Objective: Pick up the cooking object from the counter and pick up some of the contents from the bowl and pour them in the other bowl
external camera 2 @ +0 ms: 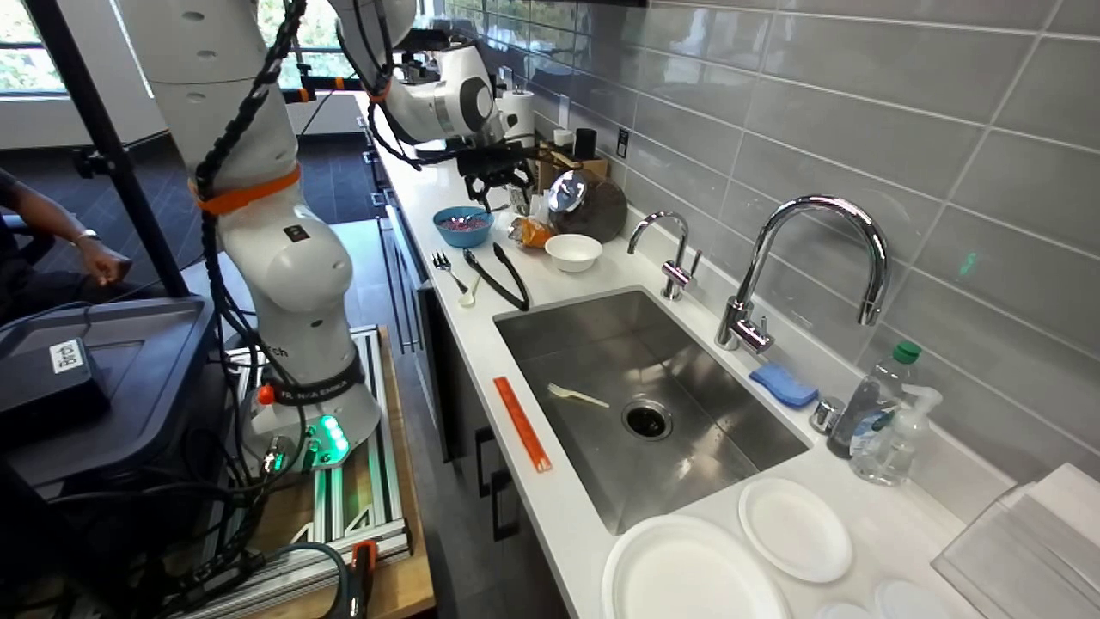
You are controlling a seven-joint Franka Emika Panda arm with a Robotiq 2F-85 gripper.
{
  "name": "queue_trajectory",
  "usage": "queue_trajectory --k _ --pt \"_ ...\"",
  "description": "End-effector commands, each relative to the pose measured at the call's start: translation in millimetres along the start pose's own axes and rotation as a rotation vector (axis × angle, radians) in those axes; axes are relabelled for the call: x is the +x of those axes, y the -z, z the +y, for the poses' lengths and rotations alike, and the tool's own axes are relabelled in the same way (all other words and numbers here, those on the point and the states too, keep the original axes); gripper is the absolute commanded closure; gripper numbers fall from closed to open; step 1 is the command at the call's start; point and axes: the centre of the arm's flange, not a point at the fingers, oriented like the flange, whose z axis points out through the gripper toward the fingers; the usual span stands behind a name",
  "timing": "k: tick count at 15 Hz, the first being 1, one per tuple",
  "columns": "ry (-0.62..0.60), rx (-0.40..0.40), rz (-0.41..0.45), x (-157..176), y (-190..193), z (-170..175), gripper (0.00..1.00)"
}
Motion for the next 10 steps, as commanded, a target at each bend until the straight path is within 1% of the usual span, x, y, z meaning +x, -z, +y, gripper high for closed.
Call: queue_trajectory --k 1,3,4,5,6,8,10 --pt "-0.162 -0.072 -0.095 1 56 -31 0.00" --pt "-0.245 -0.103 -0.159 1 77 -45 0.00" --pt "-0.290 -0.097 -0.194 1 85 -50 0.00" --pt "-0.333 -0.113 -0.229 2 91 -56 0.00" --pt "-0.380 -0.116 -0.245 3 96 -61 0.00" --pt "-0.461 -0.134 -0.257 4 108 -66 0.00" --pt "-0.552 -0.129 -0.233 1 116 -64 0.00"
